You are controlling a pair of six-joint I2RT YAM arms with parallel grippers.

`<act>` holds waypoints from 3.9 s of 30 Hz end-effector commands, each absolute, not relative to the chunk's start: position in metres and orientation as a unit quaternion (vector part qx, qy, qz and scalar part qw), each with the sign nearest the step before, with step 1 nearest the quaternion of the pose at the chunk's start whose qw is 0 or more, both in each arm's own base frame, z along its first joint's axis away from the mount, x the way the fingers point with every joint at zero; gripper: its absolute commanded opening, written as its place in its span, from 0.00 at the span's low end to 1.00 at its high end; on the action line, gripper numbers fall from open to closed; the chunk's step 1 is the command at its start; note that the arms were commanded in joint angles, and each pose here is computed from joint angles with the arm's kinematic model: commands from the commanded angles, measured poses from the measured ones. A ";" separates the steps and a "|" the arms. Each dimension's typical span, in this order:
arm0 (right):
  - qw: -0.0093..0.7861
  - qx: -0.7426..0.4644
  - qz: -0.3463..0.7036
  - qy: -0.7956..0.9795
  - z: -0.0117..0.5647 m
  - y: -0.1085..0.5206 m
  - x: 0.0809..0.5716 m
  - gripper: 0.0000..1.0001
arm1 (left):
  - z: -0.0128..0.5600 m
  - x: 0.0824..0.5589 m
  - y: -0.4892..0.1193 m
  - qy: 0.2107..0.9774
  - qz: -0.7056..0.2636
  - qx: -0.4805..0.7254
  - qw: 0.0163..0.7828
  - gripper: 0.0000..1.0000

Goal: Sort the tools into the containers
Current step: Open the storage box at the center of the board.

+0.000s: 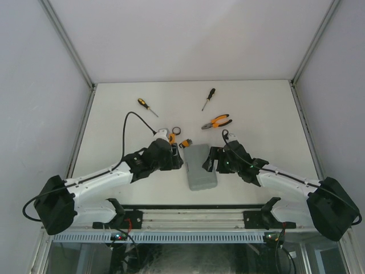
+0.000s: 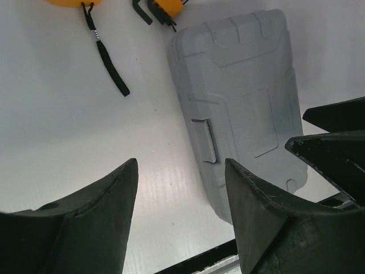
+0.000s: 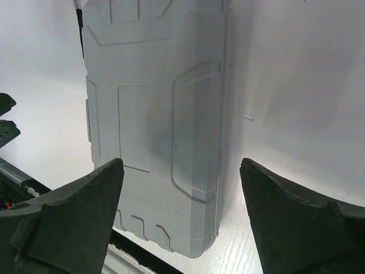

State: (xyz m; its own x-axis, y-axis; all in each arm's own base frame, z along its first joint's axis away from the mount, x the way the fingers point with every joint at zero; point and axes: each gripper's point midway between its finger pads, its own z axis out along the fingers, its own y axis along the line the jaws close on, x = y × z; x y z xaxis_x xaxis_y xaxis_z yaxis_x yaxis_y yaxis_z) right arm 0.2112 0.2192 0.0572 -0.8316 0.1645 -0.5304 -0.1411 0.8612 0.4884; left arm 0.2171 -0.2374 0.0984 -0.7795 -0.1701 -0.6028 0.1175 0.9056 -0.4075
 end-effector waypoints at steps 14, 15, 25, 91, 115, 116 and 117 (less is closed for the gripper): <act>0.257 0.021 0.322 0.911 0.054 0.247 0.196 0.64 | 0.097 0.226 -0.275 0.914 -0.249 0.005 0.319 0.57; 0.260 0.011 0.333 0.906 0.058 0.252 0.195 0.63 | 0.097 0.225 -0.275 0.914 -0.249 0.008 0.319 0.57; 0.292 0.041 0.322 0.900 0.069 0.240 0.208 0.61 | 0.088 0.232 -0.260 0.925 -0.195 0.013 0.326 0.53; 0.303 -0.009 0.256 0.918 0.065 0.255 0.245 0.67 | 0.045 0.227 -0.258 0.945 -0.154 0.040 0.286 0.39; 0.216 0.050 0.144 0.964 -0.018 0.212 0.222 0.40 | 0.015 0.215 -0.224 0.964 -0.069 0.042 0.252 0.23; 0.214 0.051 0.142 0.965 -0.020 0.210 0.220 0.39 | 0.013 0.213 -0.219 0.965 -0.061 0.041 0.251 0.20; 0.213 0.053 0.142 0.965 -0.022 0.209 0.220 0.39 | 0.012 0.212 -0.216 0.966 -0.053 0.041 0.250 0.18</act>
